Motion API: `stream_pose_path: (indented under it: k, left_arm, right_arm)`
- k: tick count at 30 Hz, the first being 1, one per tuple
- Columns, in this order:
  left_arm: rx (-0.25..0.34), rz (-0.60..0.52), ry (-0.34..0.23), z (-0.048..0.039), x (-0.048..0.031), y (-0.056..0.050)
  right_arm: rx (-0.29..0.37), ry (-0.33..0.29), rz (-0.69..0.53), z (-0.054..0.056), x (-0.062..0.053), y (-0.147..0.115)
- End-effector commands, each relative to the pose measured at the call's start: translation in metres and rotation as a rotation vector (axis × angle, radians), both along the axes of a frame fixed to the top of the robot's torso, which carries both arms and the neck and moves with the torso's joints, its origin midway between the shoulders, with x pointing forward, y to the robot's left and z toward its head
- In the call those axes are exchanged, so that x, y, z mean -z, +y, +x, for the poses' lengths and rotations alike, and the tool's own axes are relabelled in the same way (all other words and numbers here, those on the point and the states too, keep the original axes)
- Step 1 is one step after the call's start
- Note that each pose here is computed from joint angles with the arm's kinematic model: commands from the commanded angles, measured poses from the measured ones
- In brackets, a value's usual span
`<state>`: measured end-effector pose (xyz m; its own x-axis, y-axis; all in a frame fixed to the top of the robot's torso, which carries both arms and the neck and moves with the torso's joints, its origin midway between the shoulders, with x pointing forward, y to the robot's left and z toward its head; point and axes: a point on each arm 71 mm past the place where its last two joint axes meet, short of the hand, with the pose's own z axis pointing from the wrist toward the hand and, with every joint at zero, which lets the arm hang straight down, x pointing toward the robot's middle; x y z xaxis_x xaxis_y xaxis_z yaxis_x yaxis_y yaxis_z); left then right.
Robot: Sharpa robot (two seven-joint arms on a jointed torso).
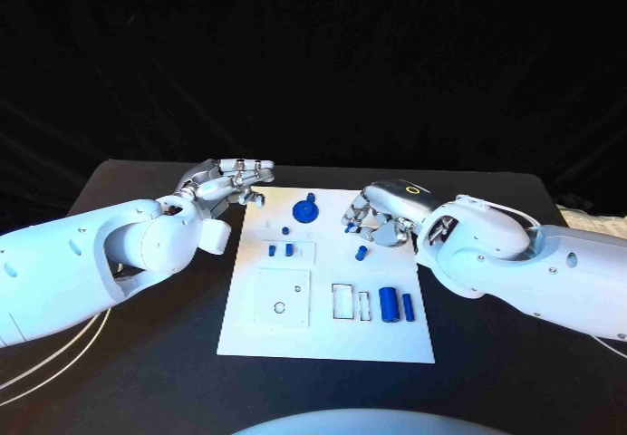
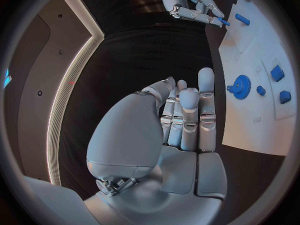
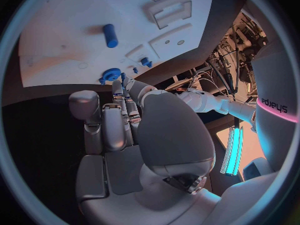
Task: Assemble the parts on the task board
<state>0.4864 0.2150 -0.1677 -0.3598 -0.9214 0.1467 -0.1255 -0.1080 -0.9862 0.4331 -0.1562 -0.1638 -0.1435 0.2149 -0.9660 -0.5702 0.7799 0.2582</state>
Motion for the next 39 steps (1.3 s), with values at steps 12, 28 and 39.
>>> stream_pose_path:
  k: [12, 28, 39]
  left_arm:
    - [0.030, -0.014, -0.015, -0.0028, -0.0021, -0.006]
    - [0.032, -0.014, -0.012, -0.0029, -0.0019, -0.006]
    - [0.033, -0.013, -0.010, -0.0026, -0.0016, -0.006]
  right_arm:
    - [-0.193, 0.105, 0.026, -0.026, 0.035, 0.059]
    - [-0.213, 0.138, -0.028, -0.030, 0.058, 0.078]
    - [-0.219, 0.155, -0.082, -0.031, 0.063, 0.081]
